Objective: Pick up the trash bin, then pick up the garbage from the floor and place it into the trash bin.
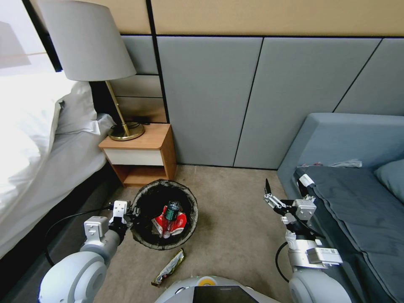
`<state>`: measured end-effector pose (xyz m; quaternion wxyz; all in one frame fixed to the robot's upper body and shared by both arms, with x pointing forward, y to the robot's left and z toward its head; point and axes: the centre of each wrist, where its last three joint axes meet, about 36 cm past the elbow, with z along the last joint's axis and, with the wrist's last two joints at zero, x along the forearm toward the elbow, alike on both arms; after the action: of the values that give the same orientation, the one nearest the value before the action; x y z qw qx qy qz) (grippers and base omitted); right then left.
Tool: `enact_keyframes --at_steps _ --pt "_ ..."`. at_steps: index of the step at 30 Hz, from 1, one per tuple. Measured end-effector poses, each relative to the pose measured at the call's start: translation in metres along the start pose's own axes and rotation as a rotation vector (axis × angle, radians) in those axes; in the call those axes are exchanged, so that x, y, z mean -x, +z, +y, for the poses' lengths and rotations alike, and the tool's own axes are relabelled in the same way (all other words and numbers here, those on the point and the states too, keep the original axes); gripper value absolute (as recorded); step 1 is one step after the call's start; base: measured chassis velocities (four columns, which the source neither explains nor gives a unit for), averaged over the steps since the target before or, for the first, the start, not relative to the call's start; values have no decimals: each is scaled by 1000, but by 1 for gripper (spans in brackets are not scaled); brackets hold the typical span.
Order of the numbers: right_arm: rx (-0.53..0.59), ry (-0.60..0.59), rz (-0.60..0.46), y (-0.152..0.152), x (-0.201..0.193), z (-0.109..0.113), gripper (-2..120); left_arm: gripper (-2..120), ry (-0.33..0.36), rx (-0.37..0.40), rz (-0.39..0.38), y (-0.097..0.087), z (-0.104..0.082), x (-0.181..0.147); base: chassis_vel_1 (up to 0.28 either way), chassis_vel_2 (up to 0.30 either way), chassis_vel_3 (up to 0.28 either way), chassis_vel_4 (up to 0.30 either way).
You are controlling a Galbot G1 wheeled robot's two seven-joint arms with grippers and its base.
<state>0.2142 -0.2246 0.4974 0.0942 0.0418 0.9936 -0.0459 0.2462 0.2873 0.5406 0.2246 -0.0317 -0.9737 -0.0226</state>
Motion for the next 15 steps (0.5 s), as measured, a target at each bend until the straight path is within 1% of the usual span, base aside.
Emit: enact_keyframes --at_steps 6,15 --pt "-1 -1 8 3 0 1 100 2 5 -11 3 1 0 0 81 94 87 92" --pt "3 -2 13 4 -1 1 100 2 2 -14 10 2 1 -1 121 115 116 122"
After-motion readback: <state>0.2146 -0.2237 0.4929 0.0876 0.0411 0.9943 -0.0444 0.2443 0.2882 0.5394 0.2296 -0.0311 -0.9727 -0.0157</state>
